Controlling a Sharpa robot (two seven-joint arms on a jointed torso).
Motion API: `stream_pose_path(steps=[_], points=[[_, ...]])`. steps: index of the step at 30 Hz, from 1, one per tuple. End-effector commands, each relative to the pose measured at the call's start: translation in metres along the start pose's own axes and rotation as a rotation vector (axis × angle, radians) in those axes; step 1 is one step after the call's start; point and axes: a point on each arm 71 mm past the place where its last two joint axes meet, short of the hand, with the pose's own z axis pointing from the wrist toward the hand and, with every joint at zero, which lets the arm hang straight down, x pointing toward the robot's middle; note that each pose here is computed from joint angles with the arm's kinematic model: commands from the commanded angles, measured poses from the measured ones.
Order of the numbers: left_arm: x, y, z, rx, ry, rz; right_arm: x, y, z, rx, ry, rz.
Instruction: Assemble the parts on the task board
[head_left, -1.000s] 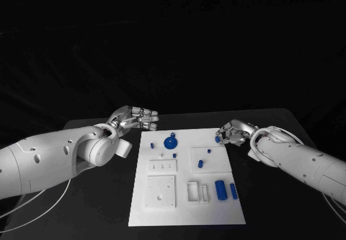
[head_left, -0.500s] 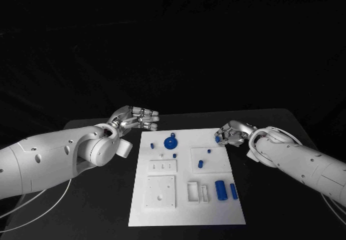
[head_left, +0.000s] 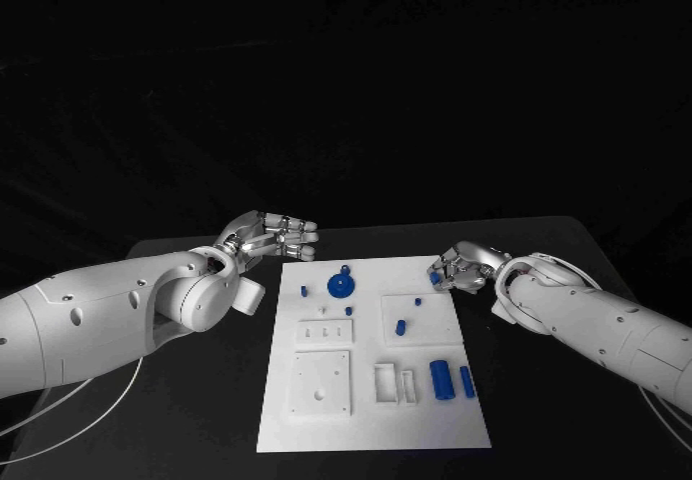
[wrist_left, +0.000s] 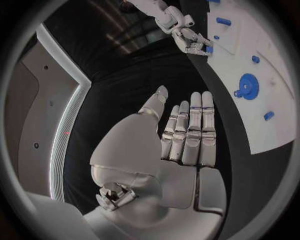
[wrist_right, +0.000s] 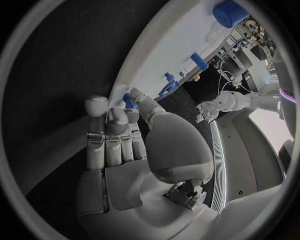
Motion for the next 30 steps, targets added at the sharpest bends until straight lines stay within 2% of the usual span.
stream_pose_path(steps=[1, 20, 30], points=[[0.0023, -0.0014, 0.0006, 0.01, 0.018, -0.003, 0.0019, 0.0003, 0.0006, -0.003, 0.011, -0.007], [0.0019, -0.0012, 0.0002, 0.007, 0.016, -0.002, 0.0015, -0.0016, 0.0009, 0.01, -0.026, -0.017], [0.0012, 0.0007, 0.0, -0.03, 0.006, 0.011, -0.0034, 0.0068, 0.0003, 0.014, -0.082, -0.015]])
